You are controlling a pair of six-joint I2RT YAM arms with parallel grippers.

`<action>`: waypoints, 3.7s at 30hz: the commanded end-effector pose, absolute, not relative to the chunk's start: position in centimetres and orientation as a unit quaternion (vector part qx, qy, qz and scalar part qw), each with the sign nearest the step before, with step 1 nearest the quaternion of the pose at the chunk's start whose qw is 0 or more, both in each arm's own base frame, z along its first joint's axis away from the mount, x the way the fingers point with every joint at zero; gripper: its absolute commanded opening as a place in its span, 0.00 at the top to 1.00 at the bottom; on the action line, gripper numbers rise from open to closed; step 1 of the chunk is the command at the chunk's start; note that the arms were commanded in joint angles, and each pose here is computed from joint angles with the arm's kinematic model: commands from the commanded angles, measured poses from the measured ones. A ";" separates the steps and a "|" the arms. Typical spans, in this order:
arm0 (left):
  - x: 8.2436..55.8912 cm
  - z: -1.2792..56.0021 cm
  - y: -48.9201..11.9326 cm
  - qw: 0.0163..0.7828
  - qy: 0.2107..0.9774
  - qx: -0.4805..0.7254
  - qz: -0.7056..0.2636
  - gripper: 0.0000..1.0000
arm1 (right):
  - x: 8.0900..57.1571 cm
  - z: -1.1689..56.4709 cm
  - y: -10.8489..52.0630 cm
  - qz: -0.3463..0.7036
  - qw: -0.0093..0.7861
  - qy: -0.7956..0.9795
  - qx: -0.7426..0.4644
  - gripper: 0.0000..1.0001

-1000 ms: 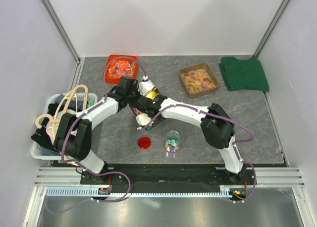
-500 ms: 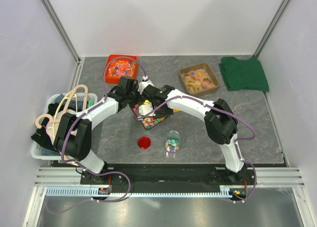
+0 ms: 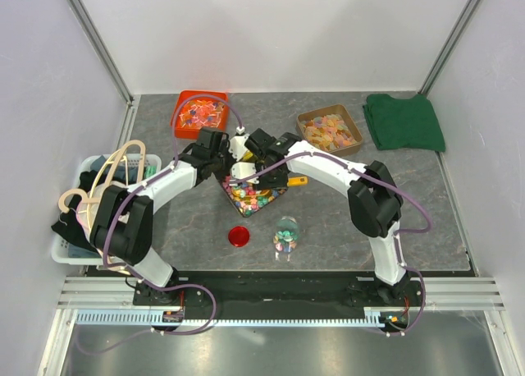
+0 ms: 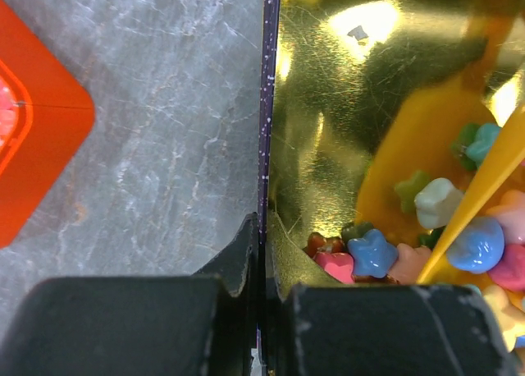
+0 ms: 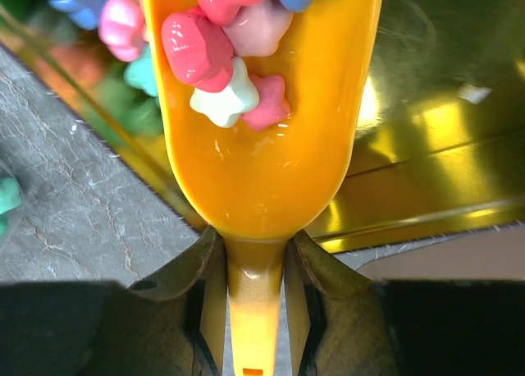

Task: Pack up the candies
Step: Scoop the fake candies from the storage box, then place the fake candies in the packing bottle.

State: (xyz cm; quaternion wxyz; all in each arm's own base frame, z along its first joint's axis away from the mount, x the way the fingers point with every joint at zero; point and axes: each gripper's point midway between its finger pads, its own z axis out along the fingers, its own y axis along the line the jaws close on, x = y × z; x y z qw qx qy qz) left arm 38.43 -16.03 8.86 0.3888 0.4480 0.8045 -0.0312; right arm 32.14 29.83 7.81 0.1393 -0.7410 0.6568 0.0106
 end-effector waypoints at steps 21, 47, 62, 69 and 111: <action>41.3 11.1 -15.8 0.424 0.818 0.378 -0.089 0.98 | 32.4 14.5 28.2 0.092 0.265 0.683 -0.674 1.00; 41.4 10.3 -15.0 0.414 0.827 0.368 -0.094 0.98 | 25.1 19.3 17.6 0.045 0.195 0.700 -0.685 1.00; 41.4 9.7 -13.4 0.405 0.837 0.357 -0.085 0.98 | 19.4 19.7 14.6 -0.003 0.170 0.681 -0.712 1.00; 41.4 9.6 -13.3 0.403 0.838 0.357 -0.086 0.98 | 19.2 19.3 13.5 -0.048 0.152 0.673 -0.723 1.00; 41.2 8.9 -13.2 0.397 0.842 0.354 -0.096 0.98 | 20.2 21.1 14.2 -0.282 0.105 0.545 -0.783 1.00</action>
